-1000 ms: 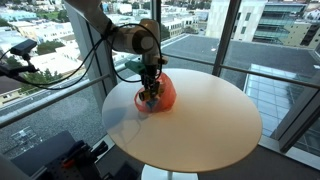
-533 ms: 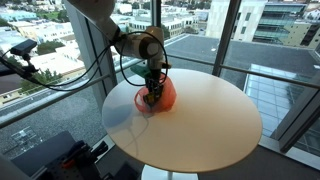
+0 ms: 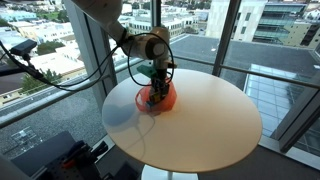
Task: Put the brown bottle inside the plastic bag
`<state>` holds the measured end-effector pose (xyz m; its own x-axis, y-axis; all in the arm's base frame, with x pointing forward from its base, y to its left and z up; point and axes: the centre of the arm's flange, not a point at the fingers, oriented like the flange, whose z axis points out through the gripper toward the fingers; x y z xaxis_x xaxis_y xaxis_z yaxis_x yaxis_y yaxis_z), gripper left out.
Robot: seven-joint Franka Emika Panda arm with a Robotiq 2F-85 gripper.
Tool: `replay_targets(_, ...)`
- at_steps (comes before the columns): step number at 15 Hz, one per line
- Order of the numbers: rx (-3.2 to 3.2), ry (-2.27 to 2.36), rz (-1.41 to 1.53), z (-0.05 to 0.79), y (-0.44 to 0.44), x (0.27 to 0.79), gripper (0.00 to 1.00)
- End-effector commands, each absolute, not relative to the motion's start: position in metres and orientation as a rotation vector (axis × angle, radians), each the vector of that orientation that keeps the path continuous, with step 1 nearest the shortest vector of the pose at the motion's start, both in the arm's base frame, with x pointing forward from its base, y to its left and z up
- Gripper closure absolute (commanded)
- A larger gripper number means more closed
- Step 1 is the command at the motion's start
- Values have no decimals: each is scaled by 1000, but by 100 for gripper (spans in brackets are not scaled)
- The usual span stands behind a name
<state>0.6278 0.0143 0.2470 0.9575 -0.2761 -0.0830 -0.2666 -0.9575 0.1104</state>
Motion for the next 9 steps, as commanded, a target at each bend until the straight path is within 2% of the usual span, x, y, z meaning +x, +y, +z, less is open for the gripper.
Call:
replay_targets(1, 2971, -447, -147, 252, 12, 635, 7)
replay_targets(2, 2962, -450, -158, 255, 12, 633, 1)
replay_targets(9, 2903, -409, -318, 290, 14, 610, 0)
